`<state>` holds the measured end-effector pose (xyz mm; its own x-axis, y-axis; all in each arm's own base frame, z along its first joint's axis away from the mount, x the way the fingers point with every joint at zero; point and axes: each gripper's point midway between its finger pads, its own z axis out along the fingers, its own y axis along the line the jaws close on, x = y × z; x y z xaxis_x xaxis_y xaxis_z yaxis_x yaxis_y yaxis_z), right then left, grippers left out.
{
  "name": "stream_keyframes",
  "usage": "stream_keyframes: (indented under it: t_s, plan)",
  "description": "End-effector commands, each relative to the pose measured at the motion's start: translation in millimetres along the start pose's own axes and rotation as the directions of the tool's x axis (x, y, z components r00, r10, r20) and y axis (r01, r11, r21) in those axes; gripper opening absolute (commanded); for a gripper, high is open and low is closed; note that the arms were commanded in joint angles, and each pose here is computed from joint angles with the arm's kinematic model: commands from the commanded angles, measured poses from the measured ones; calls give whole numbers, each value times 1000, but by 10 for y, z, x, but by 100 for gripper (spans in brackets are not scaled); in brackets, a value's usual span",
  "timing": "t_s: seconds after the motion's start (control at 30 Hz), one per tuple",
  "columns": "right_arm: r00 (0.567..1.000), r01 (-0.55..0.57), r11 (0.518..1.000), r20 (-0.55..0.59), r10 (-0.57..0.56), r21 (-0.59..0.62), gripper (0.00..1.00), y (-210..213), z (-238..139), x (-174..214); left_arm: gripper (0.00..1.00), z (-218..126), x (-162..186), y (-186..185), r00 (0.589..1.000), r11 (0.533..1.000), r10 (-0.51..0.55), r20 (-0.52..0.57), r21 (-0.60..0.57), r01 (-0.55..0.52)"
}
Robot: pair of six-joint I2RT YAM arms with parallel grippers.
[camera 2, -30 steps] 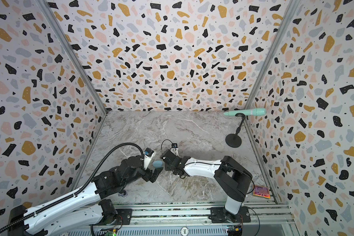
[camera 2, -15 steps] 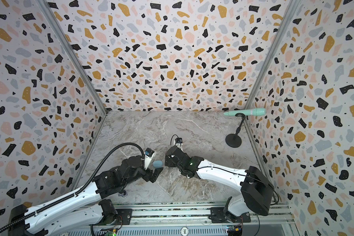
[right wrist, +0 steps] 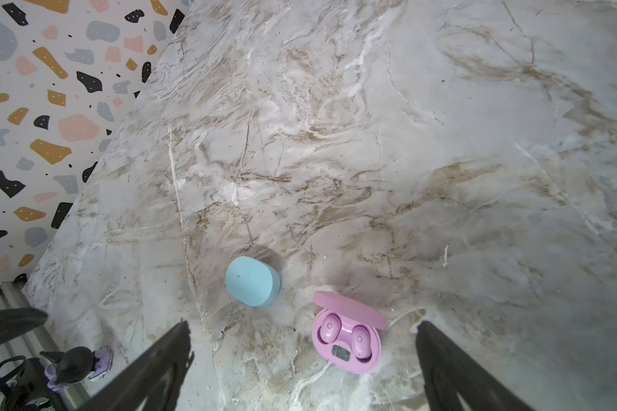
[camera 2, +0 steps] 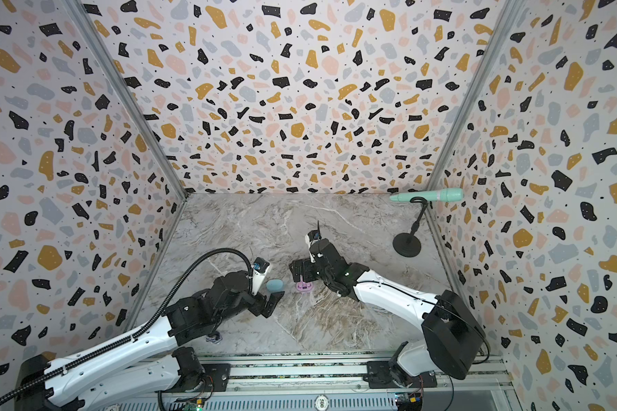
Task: Insert the wireless bluetooth earbuds into the charging case
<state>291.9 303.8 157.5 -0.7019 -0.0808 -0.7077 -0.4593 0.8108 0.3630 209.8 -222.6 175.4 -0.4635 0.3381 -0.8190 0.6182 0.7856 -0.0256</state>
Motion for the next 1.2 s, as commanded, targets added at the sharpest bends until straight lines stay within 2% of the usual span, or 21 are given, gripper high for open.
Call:
stream_keyframes:
  t_s: [0.0,0.2,0.57,0.87,1.17]
  plan:
    - [997,68,994,28,-66,-86,99,85,21,-189,100,21,-22,33,1000,1000,-7,13,-17,7]
    - [994,110,985,-3,-111,-130,99,10,235,-183,100,35,-7,41,1000,1000,-5,5,-23,6]
    - [986,109,983,-113,-126,-148,98,-110,619,15,100,40,1,47,1000,1000,-5,3,-26,5]
    - [981,82,971,-155,-119,-225,97,37,646,178,100,31,-12,47,1000,1000,-5,7,-25,5]
    - [974,80,971,-188,-124,-226,95,69,676,332,100,27,-13,45,1000,1000,-4,9,-23,4]
